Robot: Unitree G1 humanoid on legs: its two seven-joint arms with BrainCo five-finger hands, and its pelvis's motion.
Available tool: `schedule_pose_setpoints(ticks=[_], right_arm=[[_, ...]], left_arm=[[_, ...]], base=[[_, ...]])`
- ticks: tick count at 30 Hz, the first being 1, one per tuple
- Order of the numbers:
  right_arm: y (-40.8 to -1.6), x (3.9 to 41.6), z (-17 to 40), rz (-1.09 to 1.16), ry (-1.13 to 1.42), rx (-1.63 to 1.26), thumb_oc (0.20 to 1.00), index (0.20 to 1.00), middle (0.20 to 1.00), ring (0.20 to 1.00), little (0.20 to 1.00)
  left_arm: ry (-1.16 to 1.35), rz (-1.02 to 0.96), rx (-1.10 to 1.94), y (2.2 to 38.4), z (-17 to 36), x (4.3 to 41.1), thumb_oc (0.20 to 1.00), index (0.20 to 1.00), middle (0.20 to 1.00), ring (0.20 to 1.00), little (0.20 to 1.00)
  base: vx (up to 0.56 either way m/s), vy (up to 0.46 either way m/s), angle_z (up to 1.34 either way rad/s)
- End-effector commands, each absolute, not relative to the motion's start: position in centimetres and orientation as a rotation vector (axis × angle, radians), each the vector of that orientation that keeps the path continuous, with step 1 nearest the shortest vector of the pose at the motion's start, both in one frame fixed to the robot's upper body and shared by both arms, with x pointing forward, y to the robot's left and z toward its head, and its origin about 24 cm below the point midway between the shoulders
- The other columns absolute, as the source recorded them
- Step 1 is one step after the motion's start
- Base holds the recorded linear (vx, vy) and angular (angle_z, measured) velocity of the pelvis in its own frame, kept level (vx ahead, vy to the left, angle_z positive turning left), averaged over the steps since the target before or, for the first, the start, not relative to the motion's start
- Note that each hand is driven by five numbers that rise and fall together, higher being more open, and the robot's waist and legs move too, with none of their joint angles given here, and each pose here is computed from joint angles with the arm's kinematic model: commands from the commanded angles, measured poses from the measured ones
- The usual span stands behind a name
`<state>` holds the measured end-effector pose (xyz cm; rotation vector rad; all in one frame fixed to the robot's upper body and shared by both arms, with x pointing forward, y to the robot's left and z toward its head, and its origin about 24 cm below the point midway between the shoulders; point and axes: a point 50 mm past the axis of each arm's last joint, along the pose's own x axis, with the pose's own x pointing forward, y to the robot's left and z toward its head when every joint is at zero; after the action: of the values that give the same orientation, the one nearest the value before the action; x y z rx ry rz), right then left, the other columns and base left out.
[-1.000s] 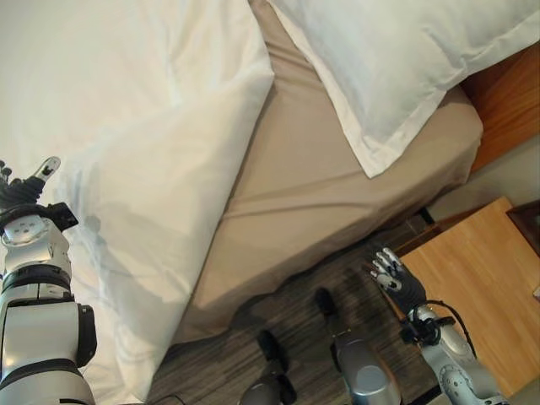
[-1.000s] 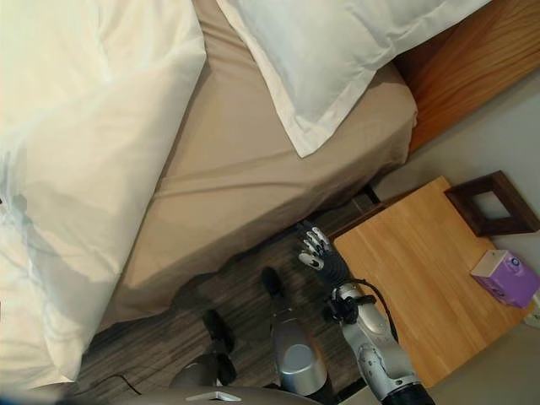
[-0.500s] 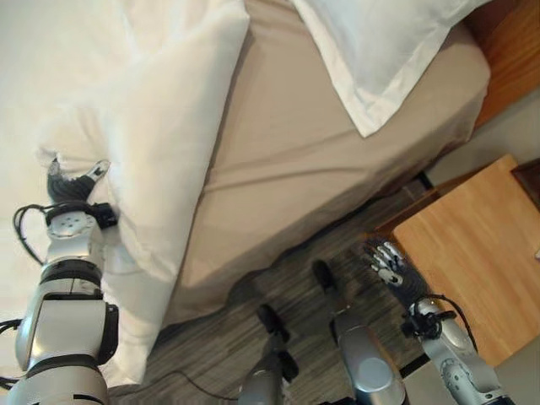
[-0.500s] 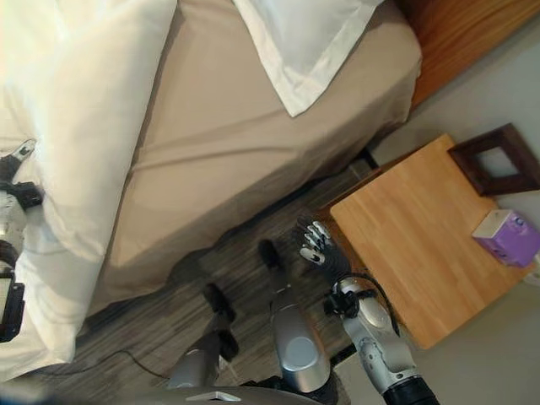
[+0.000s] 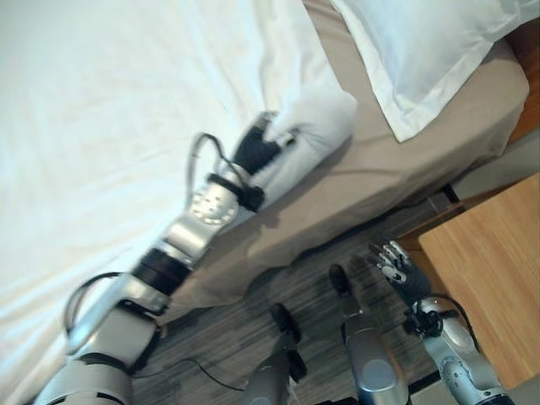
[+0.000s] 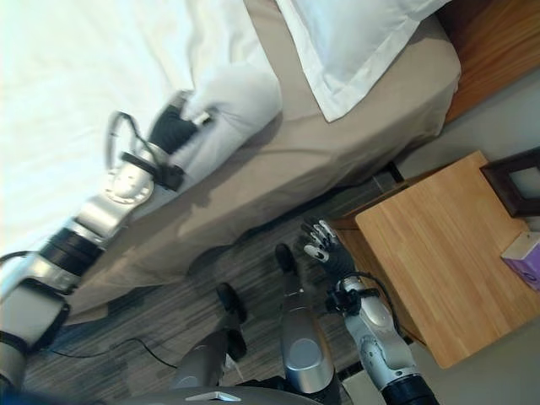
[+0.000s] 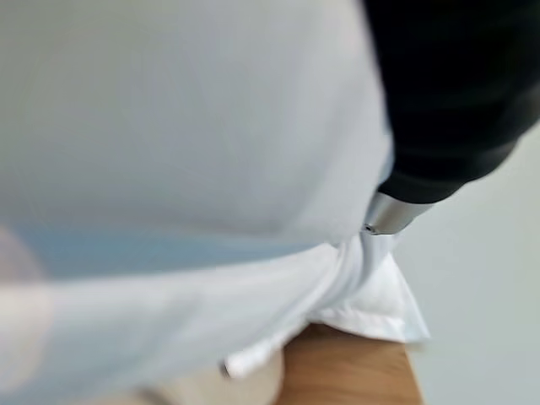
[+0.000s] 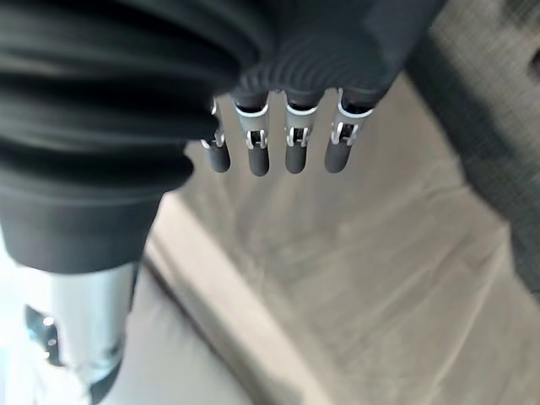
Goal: Making the bed.
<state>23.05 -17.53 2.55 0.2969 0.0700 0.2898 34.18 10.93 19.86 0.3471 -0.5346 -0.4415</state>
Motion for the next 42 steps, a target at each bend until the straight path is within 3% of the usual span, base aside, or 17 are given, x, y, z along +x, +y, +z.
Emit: schedule_pose_setpoints(ticks=[1,3,5,6,7,14,19,24,26,33,34,35,37,40,41,42], right_arm=[[-17.5,21.3,2.5,0.324,0.070,0.256,1.000,1.000,1.000,1.000,1.000],[-17.9,21.0,2.4,0.329,0.081,0.229,1.000,1.000,1.000,1.000,1.000],[-17.9,21.0,2.4,0.329,0.082,0.229,1.000,1.000,1.000,1.000,1.000],[-18.3,20.8,2.3,0.324,0.090,0.217,1.000,1.000,1.000,1.000,1.000],[-18.3,20.8,2.3,0.324,0.091,0.217,1.000,1.000,1.000,1.000,1.000],[-19.1,20.5,2.1,0.317,0.110,0.199,1.000,1.000,1.000,1.000,1.000],[-20.1,20.6,1.4,0.212,0.116,0.235,1.000,1.000,1.000,1.000,1.000],[-21.5,20.9,1.7,0.108,0.088,0.197,1.000,1.000,1.000,1.000,1.000],[-22.7,21.1,1.9,0.031,0.072,0.165,1.000,1.000,1.000,1.000,1.000],[-30.4,21.3,4.6,-0.423,-0.017,-0.149,1.000,1.000,1.000,1.000,1.000],[-31.4,21.2,5.0,-0.483,-0.030,-0.174,1.000,1.000,1.000,1.000,1.000],[-33.7,21.0,6.6,-0.605,-0.079,-0.235,1.000,1.000,1.000,1.000,1.000],[-34.2,21.1,7.3,-0.634,-0.103,-0.257,1.000,1.000,1.000,1.000,1.000],[-34.9,21.8,10.3,-0.689,-0.251,-0.223,1.000,1.000,1.000,1.000,1.000],[-34.3,22.4,11.2,-0.648,-0.309,-0.164,0.555,0.555,0.555,0.555,0.555],[-33.6,22.8,11.6,-0.608,-0.346,-0.105,0.200,0.200,0.200,0.200,0.200]], left_arm=[[-0.678,-0.642,0.166,7.2,23.0,32.9,0.200,0.200,0.200,0.200,0.200],[-0.562,-0.856,0.177,5.3,19.9,31.1,0.200,0.200,0.200,0.200,0.200],[-0.562,-0.857,0.177,5.3,19.9,31.1,0.200,0.200,0.200,0.200,0.200],[-0.490,-0.949,0.206,5.6,18.2,30.0,0.470,0.470,0.470,0.470,0.470],[-0.489,-0.949,0.206,5.6,18.2,30.0,1.000,1.000,1.000,1.000,1.000],[-0.393,-1.107,0.076,6.0,17.2,27.6,1.000,1.000,1.000,1.000,1.000],[-0.493,-1.217,-0.257,2.5,20.1,25.4,1.000,1.000,1.000,1.000,1.000],[-0.519,-1.215,-0.447,0.4,21.1,24.8,1.000,1.000,1.000,1.000,1.000],[-0.562,-1.154,-0.468,1.1,21.8,25.3,1.000,1.000,1.000,1.000,1.000],[-0.550,-0.716,-0.602,10.7,19.2,27.1,1.000,1.000,1.000,1.000,1.000],[-0.550,-0.638,-0.604,12.6,18.6,27.0,1.000,1.000,1.000,1.000,1.000],[-0.548,-0.427,-0.602,17.3,17.1,26.9,1.000,1.000,1.000,1.000,1.000],[-0.545,-0.361,-0.601,18.3,16.5,26.6,1.000,1.000,1.000,1.000,1.000],[-0.525,-0.069,-0.631,23.0,13.7,25.4,1.000,1.000,1.000,1.000,1.000],[-0.510,0.016,-0.622,24.1,12.8,24.9,1.000,1.000,1.000,1.000,1.000],[-0.502,0.045,-0.614,24.4,12.4,24.5,1.000,1.000,1.000,1.000,1.000]], base=[[0.01,0.025,0.15],[0.00,0.032,0.10],[0.00,0.015,0.01],[0.00,0.030,0.03],[0.00,0.042,0.00],[0.01,0.010,0.01],[0.04,0.004,0.09],[0.05,0.022,0.11],[0.06,0.021,0.03],[0.03,0.009,0.09],[0.05,0.023,0.09],[0.04,0.014,0.10],[0.02,0.006,0.18],[0.02,0.001,0.27],[-0.02,-0.014,0.12],[-0.01,-0.008,0.09]])
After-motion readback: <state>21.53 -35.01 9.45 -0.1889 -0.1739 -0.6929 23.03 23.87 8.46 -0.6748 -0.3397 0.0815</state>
